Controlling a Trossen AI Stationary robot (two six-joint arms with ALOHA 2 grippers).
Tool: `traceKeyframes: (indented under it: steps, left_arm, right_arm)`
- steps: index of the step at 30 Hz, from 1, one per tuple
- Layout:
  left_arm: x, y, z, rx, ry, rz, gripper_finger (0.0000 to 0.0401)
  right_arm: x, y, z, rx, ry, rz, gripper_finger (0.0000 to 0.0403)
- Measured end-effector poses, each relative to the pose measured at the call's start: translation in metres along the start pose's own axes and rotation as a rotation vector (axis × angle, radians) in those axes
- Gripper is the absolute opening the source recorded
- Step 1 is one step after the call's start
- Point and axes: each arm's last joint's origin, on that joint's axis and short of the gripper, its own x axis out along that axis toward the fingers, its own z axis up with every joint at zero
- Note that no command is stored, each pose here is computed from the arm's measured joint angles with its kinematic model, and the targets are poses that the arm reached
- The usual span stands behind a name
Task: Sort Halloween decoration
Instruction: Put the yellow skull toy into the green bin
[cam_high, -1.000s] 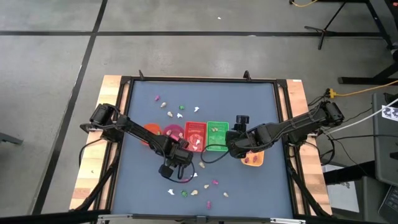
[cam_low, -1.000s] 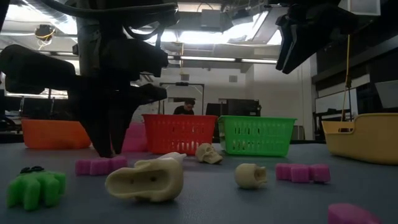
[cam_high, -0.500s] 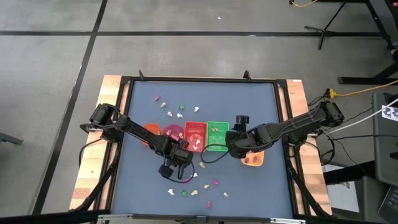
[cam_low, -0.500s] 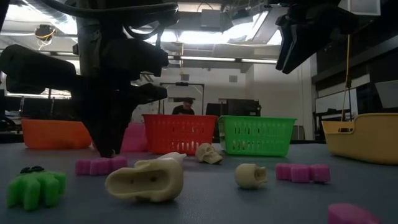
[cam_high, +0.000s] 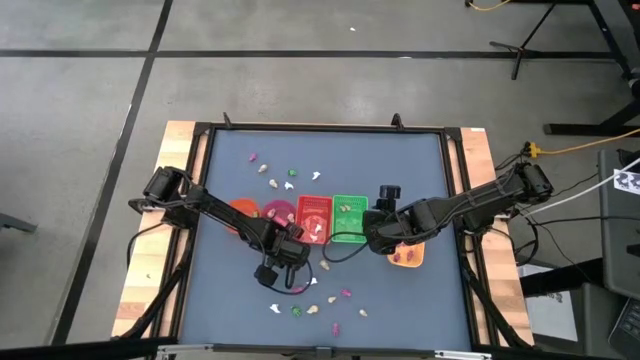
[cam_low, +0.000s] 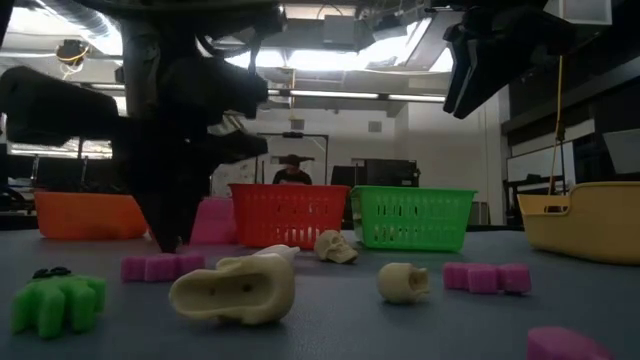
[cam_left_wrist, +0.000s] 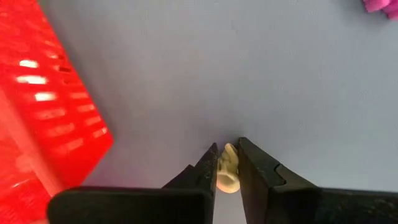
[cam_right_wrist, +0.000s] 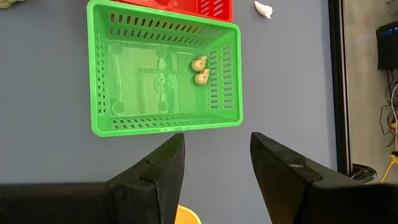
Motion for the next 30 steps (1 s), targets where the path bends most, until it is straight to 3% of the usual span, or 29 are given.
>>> traceKeyframes:
  steps: [12, 20, 30]
  left_arm:
    - [-0.038, 0.008, 0.03, -0.005, -0.109, 0.02, 0.003]
    - [-0.06, 0.033, 0.049, -0.017, -0.222, 0.17, 0.003]
    - [-0.069, 0.066, 0.064, 0.095, -0.43, 0.296, 0.003]
  right_arm:
    - [0.0, 0.0, 0.001, 0.005, -0.008, 0.002, 0.0182]
    - [0.0, 0.0, 0.001, 0.007, -0.012, 0.003, 0.0182]
    - [0.0, 0.0, 0.001, 0.008, -0.014, 0.003, 0.0182]
